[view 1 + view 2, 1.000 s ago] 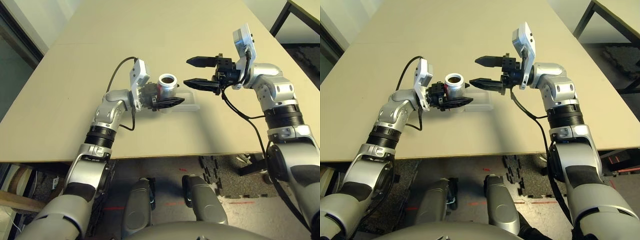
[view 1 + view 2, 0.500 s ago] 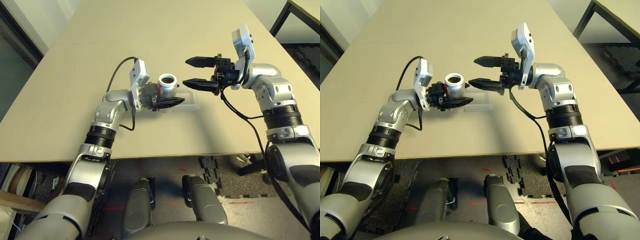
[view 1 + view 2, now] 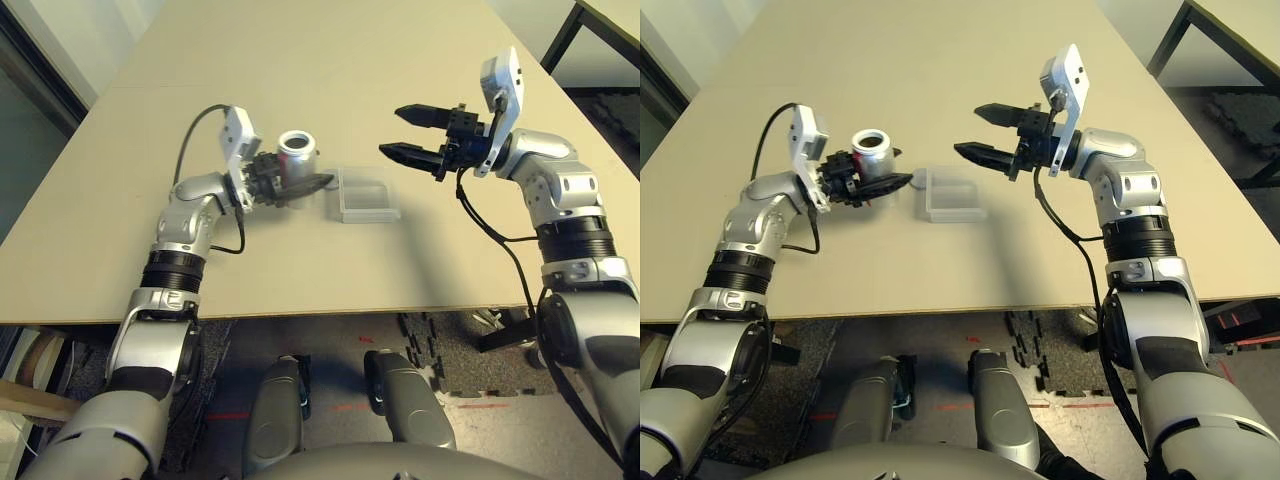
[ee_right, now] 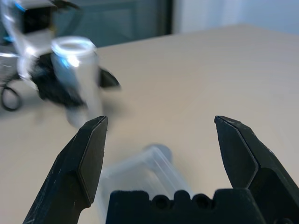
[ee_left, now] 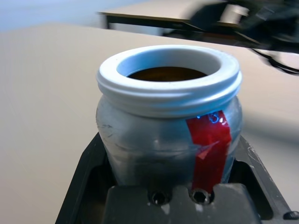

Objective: Pour the medicine from the bottle into the box.

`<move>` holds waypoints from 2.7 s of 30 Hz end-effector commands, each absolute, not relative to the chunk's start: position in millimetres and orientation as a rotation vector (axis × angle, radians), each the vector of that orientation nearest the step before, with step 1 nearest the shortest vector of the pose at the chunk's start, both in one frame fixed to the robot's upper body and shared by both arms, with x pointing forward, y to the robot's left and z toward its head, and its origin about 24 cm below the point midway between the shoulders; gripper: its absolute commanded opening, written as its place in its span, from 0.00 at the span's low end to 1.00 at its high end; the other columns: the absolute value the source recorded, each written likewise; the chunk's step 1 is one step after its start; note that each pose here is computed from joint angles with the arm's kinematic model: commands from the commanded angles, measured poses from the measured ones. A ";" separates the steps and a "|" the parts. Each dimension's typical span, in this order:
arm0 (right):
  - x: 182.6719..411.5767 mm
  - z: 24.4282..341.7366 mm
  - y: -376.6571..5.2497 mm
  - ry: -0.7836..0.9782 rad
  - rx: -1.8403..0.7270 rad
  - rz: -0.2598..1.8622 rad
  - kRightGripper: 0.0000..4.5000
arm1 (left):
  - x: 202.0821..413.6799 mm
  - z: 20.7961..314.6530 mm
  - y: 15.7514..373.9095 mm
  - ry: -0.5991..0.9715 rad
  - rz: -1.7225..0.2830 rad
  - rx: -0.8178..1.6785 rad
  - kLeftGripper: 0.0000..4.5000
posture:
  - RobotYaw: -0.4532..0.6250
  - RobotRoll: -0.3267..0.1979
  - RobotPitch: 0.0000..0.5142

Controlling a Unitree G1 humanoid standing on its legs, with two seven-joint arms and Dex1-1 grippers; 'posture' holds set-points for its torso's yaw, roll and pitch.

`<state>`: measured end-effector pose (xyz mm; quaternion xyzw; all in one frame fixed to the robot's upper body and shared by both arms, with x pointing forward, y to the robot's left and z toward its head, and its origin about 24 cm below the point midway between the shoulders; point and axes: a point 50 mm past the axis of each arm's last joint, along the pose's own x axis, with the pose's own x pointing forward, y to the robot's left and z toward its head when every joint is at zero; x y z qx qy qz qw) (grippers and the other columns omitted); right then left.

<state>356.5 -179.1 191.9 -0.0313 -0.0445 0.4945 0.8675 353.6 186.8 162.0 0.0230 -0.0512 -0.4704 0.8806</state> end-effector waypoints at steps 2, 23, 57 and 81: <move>352.5 197.2 -185.8 -0.132 -0.078 0.947 1.00 | 356.6 160.3 206.6 -0.113 -0.861 0.073 0.63 | 0.27 0.62 0.29; 314.2 166.9 -243.7 -0.060 -0.060 0.598 1.00 | 391.5 183.3 192.9 -0.109 -0.698 0.253 0.63 | 0.19 0.62 0.31; 300.8 134.1 -215.0 0.054 -0.060 0.844 1.00 | 405.6 209.7 31.5 -0.806 -0.722 2.508 0.63 | 0.21 0.62 0.34; 306.8 145.3 -211.5 0.002 0.006 0.839 1.00 | 416.0 202.4 96.2 -0.074 -0.777 0.493 0.63 | 0.24 0.62 0.35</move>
